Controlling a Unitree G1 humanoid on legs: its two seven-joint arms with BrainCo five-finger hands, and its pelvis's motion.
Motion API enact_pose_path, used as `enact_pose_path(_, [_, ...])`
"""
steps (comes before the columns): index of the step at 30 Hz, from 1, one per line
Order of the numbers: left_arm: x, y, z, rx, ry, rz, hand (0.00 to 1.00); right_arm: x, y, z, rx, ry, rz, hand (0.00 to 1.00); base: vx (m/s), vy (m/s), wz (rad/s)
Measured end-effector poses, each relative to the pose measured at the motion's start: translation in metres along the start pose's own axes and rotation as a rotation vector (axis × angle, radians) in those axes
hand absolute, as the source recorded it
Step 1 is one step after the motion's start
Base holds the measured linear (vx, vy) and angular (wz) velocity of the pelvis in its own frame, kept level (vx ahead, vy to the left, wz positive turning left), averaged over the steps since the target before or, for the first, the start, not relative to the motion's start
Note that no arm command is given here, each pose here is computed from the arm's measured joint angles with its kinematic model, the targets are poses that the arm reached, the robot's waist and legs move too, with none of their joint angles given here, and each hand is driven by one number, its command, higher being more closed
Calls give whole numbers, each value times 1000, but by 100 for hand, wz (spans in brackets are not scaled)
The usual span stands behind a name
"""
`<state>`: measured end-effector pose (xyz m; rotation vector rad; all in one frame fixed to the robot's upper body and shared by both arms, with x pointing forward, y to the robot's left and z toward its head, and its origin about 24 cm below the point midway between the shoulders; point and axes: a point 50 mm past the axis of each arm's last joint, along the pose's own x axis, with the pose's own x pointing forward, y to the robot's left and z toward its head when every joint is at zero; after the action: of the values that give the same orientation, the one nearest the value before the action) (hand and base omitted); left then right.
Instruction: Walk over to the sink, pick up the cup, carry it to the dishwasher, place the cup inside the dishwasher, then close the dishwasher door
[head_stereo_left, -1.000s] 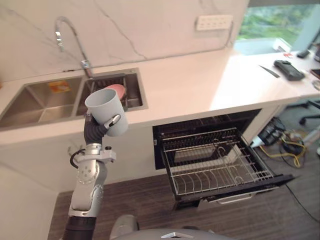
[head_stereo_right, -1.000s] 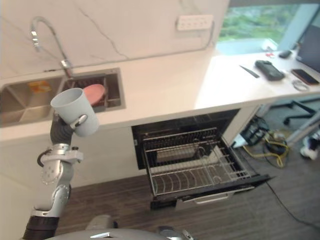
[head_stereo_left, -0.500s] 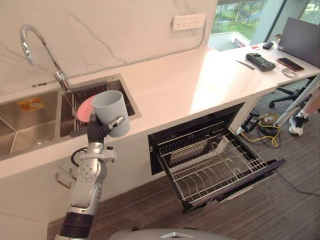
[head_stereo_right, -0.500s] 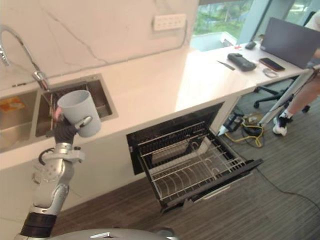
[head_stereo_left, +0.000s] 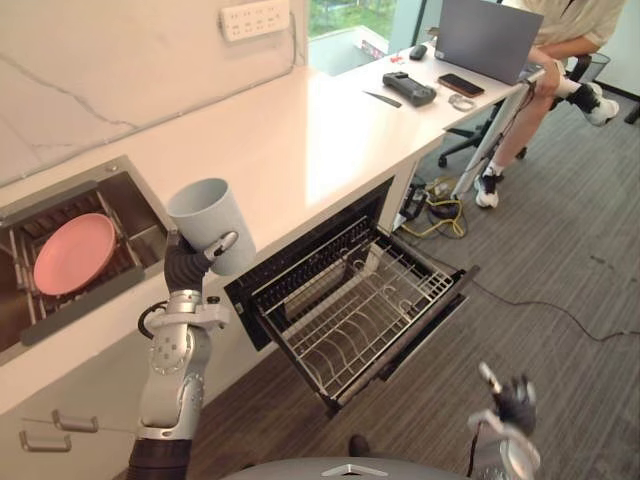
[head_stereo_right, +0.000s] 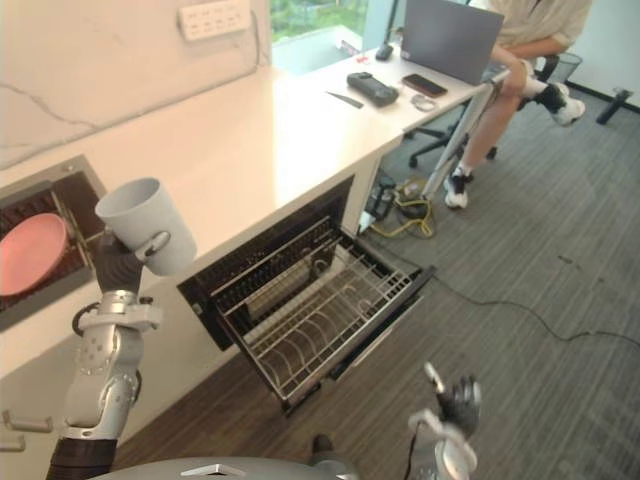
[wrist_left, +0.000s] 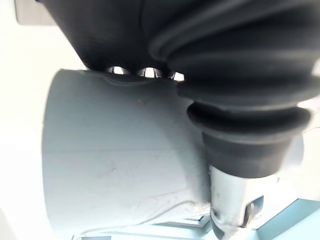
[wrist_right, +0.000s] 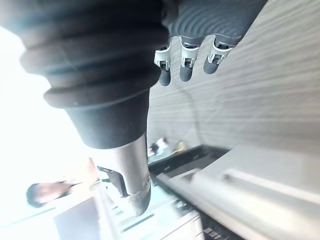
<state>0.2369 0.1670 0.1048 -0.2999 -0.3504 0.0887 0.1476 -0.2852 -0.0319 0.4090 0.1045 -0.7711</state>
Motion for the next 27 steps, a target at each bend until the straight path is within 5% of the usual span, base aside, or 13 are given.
enact_pose_path(6, [-1,0,6,-33,-65,17,100,-5,89,55,211,-225,503,0,-25,-2,-16])
enact_pose_path(12, [-2,-7,-1,-20,-47,35,100,-32,150,62,341,-165,939,0,-91,-16,-8])
enact_pose_path(18, [-5,-18,-11,26,-12,8,100,-54,187,64,337,-94,1233,0,-44,-24,8])
enact_pose_path(19, [-9,-34,-20,76,21,-43,100,-76,217,72,282,-94,1393,0,0,0,0])
enact_pose_path(27, [-10,-32,-26,82,44,-34,100,-69,216,60,252,-49,1331,0,0,0,0])
